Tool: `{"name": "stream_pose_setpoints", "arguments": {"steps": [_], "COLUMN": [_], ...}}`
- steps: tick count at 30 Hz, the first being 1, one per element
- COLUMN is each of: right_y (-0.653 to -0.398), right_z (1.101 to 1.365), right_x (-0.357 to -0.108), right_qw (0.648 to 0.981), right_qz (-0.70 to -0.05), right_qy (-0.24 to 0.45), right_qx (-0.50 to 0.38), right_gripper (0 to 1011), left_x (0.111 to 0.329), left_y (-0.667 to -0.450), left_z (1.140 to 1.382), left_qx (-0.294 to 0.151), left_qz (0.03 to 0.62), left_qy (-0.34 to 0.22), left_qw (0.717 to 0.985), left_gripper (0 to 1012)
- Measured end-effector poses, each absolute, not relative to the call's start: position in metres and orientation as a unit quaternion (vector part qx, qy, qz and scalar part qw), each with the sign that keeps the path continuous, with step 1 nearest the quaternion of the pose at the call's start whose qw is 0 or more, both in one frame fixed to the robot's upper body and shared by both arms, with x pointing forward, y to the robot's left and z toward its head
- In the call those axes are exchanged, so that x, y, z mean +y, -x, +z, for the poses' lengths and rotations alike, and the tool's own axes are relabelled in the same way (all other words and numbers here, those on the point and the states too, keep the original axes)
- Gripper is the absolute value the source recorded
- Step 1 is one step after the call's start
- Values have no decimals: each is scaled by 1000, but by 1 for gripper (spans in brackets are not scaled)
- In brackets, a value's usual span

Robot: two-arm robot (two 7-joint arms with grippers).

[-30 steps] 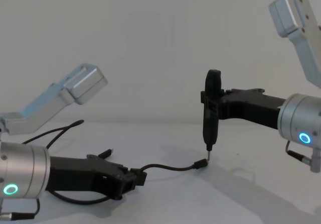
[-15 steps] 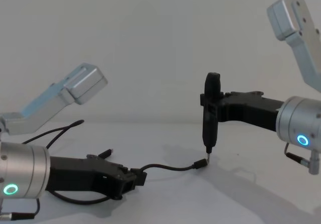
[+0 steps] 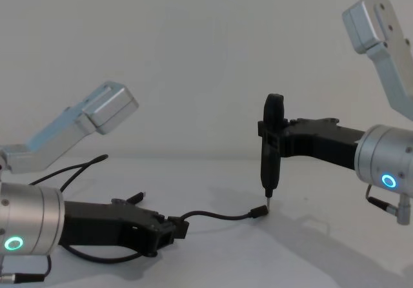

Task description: Pick up the data cable with the one hand.

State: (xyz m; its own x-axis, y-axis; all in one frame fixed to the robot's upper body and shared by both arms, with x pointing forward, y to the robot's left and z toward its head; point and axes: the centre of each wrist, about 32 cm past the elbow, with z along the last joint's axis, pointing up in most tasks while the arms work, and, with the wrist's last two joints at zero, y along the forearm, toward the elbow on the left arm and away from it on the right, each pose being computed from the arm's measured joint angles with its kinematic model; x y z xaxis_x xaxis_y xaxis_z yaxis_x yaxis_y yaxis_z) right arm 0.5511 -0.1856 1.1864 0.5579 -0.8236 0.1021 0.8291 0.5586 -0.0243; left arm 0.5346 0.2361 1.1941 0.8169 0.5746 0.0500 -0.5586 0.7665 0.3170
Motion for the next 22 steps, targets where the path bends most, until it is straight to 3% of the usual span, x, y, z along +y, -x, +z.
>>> {"name": "stream_pose_setpoints", "arguments": {"steps": [22], "right_y": [-551], "right_z": [1186], "right_x": [-186], "right_qw": [881], "right_qz": [-469], "right_qy": [37], "right_qx": [-39], "right_gripper": [274], "left_x": [236], "left_y": [-535], "left_z": [1194], "left_qx": [25], "left_qz": [302], "left_qy": [-161], "left_qw": [939], "left_gripper": [50]}}
